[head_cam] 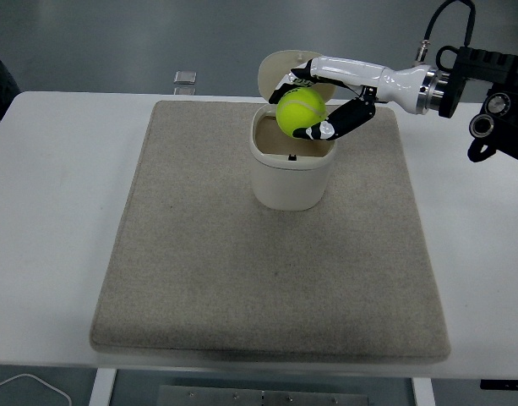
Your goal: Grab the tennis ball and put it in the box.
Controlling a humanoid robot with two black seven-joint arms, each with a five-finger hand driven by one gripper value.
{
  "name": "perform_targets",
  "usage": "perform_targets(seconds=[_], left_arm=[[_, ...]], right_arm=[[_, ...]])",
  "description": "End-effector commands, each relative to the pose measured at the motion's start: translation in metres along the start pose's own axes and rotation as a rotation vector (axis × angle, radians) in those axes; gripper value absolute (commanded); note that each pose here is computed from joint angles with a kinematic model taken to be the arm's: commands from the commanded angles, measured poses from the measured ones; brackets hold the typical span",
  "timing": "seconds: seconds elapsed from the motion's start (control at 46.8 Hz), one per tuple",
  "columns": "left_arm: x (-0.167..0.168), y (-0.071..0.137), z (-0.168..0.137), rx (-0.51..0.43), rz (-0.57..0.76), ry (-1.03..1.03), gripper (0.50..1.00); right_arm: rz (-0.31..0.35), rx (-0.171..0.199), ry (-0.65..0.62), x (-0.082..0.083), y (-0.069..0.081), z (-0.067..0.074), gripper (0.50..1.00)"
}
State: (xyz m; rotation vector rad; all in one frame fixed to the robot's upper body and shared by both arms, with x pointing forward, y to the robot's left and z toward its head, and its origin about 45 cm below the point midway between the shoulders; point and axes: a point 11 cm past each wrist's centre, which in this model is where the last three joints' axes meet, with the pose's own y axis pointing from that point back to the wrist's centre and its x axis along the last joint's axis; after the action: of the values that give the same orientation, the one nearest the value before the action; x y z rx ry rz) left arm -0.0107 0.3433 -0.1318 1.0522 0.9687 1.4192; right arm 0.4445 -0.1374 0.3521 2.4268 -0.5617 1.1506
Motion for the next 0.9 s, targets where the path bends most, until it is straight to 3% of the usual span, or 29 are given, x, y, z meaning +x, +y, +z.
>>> perform_targets(seconds=[0.0,0.406,0.556,0.726,0.876], left_arm=[[0.0,0.0,0.0,-0.001,0.0,0.0,0.992],[0.0,0.0,0.0,-0.001,0.0,0.0,0.992],[0.0,0.0,0.0,-0.001,0.0,0.0,0.99],[0.0,0.0,0.0,-0.001,0.0,0.0,0.992],[0.0,0.0,0.0,-0.001,0.0,0.0,0.992]], right_arm=[[0.0,0.0,-0.002,0.0,0.0,0.0,0.85],[-0.012,-0.001,-0.014,-0.003,0.001,0.002,0.854],[-0.053,0.016,-0.03,-0.005,0.0,-0.005,0.858],[-0.094,0.032,-0.166,0.002,0.011,-0.007,0.86],[-0.117,0.004,-0.201,0.009,0.032,0.002,0.86]])
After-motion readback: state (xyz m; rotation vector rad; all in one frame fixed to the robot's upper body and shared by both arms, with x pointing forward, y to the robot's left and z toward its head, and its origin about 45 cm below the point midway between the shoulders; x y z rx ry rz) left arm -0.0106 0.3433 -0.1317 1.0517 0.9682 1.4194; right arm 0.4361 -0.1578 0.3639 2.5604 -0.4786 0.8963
